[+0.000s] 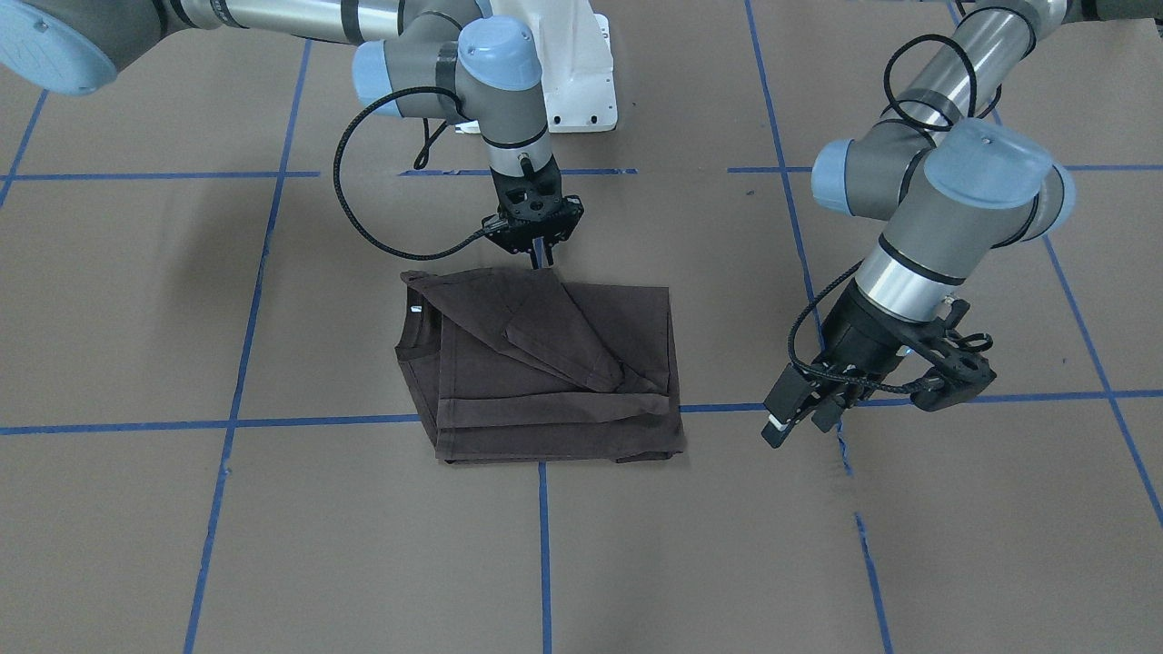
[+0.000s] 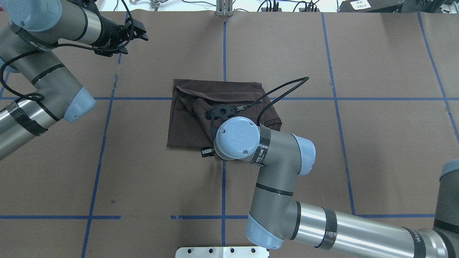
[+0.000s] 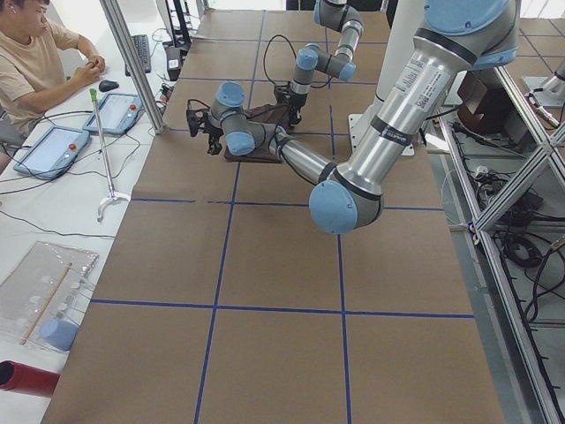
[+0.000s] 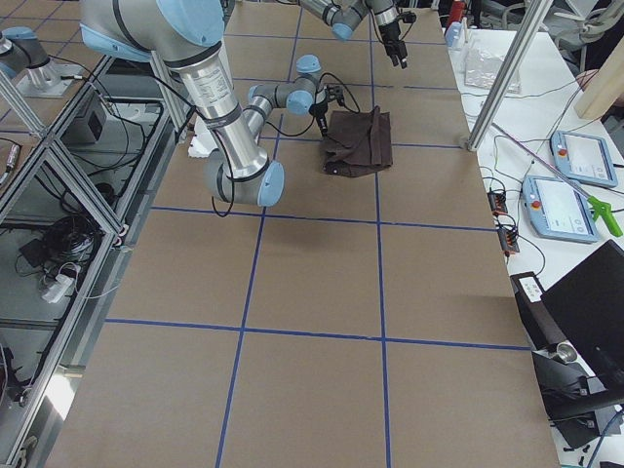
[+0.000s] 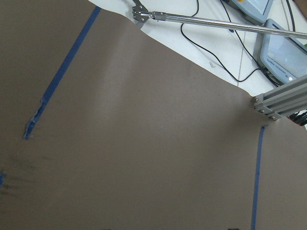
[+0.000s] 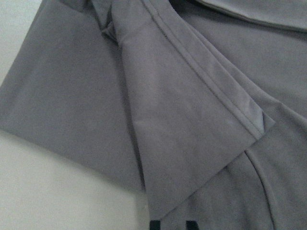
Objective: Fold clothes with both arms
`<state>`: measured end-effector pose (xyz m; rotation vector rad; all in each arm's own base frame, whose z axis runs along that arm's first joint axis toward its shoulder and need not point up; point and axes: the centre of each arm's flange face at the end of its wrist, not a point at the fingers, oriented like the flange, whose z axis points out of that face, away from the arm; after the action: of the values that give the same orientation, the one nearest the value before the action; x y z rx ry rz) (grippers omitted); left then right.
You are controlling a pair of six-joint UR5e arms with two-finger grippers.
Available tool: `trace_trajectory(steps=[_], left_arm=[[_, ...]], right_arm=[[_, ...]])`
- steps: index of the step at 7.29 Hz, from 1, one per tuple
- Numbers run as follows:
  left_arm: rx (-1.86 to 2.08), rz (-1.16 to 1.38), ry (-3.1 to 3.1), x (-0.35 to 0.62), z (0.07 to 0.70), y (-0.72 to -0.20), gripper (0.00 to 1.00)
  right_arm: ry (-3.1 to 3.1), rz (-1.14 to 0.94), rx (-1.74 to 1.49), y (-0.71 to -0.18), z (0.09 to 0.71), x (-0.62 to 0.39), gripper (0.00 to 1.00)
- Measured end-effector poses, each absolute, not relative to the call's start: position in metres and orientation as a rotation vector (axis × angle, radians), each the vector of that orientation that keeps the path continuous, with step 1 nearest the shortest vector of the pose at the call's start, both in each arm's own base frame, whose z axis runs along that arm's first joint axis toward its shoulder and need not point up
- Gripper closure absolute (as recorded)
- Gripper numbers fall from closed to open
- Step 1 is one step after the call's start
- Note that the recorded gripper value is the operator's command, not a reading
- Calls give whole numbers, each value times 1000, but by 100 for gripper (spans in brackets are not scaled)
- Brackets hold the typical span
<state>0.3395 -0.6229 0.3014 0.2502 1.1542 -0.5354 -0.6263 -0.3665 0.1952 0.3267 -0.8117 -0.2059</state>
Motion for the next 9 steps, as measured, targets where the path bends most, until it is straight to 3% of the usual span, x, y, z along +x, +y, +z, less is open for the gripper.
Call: trace_trajectory(steps=[9], left_arm=[[241, -544, 1150, 340, 303, -623, 15]], right_arm=[[-723, -248, 353, -350, 197, -651, 67]])
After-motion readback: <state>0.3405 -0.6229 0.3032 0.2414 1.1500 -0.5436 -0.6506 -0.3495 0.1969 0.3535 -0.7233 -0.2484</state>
